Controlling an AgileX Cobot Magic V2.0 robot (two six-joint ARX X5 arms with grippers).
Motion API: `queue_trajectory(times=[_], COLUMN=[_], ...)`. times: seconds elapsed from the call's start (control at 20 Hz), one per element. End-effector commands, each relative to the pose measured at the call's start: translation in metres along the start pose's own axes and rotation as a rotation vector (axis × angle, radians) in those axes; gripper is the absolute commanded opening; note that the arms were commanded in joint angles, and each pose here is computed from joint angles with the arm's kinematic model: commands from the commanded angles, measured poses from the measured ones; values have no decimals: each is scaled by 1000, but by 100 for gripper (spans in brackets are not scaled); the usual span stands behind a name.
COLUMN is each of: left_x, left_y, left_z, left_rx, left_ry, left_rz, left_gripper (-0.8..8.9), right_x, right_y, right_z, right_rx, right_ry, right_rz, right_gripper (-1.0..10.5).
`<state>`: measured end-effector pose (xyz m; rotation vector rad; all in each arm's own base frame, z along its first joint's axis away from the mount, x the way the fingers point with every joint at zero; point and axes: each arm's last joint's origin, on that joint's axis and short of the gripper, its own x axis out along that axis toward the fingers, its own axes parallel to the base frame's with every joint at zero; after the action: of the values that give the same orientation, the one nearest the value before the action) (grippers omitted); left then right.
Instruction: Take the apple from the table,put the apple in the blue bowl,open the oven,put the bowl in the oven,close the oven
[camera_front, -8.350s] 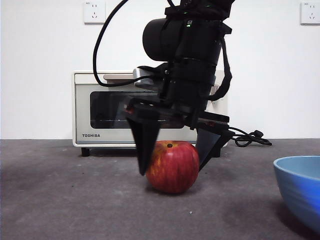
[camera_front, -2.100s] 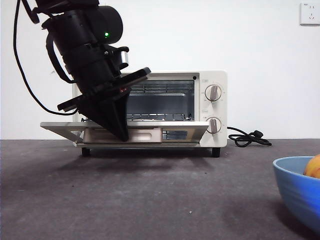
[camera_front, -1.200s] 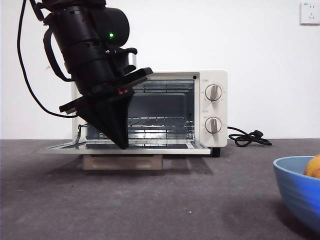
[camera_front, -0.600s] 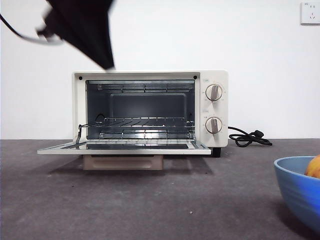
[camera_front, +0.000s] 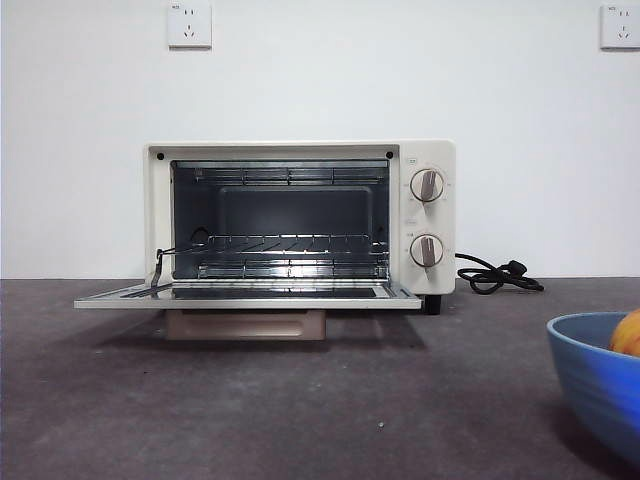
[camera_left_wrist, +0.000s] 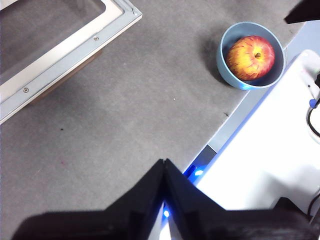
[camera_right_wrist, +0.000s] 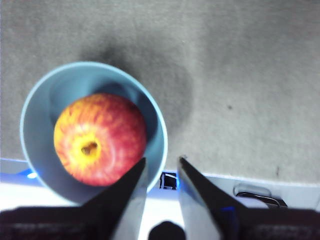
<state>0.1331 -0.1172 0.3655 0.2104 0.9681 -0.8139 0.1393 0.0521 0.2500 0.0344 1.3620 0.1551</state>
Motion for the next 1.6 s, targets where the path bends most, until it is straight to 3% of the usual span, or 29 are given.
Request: queue_trajectory(times=[0.05,0.15,0.6,0.85,0.9,1.0,1.05,1.45,1.6], left_x=[-7,-12,-19,-20,-20,-20,-20,-24,-28], left_y=[-2,-2,-4,-4,-4,-4,-4,-5,-6], left_z=[-4,-8,-15,-15,-15,-15,-15,-20,-23], left_rx=[6,6,7,7,7,7,8,3,5], left_ry=[-8,-10,-14,-14,-14,-14,-14,4,-20], left_rz=[0,1,1,1,1,1,1,1,1], left_gripper=[-6,-6,-6,-6,-6,-6,-6,-6,-6], right_x=[12,19,48,62,65,68,68,53,30], right_y=[0,0,2,2,2,2,2,7,17], right_z=[4,10,29,37,38,39,39,51,71], right_rx=[-38,-60,-108,-113,-114,-117,-119,-77,-44], right_ry=[52,81,168,207,211,222,223,164,65], right_rz=[-11,-17,-75,-55,-55,-57,-58,-48,29], right_gripper=[150,225,221,216,192,2,-16,-17,-17])
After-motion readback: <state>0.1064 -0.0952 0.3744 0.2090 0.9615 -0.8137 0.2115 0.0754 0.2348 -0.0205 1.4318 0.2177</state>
